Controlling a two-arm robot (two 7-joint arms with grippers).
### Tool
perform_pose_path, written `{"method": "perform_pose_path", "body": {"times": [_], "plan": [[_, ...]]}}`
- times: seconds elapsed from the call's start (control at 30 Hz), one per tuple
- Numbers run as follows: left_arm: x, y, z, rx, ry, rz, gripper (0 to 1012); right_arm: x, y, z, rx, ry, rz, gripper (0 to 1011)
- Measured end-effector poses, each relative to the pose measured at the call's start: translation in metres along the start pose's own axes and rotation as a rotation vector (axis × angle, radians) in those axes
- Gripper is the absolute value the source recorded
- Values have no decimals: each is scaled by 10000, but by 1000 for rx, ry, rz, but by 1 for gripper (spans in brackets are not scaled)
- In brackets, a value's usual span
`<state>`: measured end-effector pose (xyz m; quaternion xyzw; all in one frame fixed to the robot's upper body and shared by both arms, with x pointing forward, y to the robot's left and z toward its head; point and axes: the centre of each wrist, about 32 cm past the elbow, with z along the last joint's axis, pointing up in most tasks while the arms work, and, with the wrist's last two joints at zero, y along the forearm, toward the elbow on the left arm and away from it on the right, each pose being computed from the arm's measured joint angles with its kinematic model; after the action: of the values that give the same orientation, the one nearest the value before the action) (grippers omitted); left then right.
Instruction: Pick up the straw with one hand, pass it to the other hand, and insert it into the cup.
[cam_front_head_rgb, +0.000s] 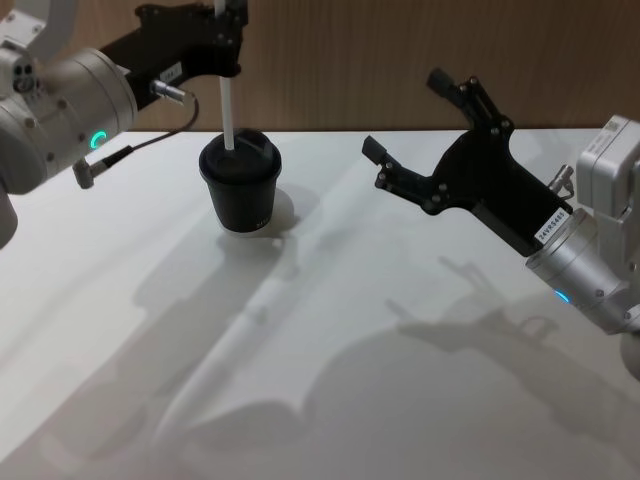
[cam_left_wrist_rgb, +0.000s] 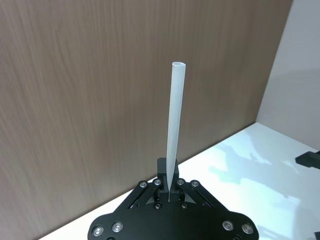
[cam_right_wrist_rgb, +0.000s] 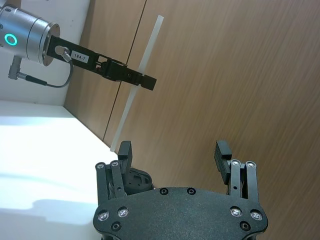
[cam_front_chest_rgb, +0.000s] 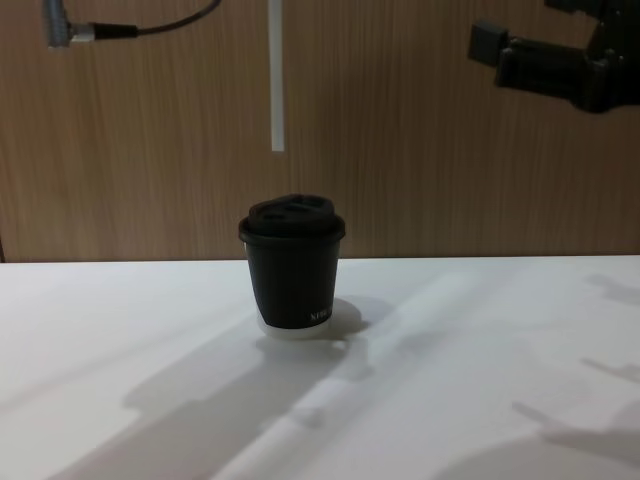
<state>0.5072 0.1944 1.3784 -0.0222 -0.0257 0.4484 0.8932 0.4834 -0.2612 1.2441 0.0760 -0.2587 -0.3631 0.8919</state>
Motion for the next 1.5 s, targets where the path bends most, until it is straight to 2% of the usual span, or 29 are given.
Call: {"method": "perform_pose_path", "body": {"times": [0.33,0.73,0.97,1.23,1.5], "plan": [[28,-3,11,17,-22,40,5,0,0,0,0,0,0,1001],[51,-62,-82,8,-65,63,5,0,0,0,0,0,0,1001],[72,-92,-145,2,-57,71,5,0,0,0,0,0,0,1001],[112,-134,-232,-1,-29,87,4,0,0,0,0,0,0,1001],[122,-177,-290,-2,-18,107,5,0,0,0,0,0,0,1001]]}}
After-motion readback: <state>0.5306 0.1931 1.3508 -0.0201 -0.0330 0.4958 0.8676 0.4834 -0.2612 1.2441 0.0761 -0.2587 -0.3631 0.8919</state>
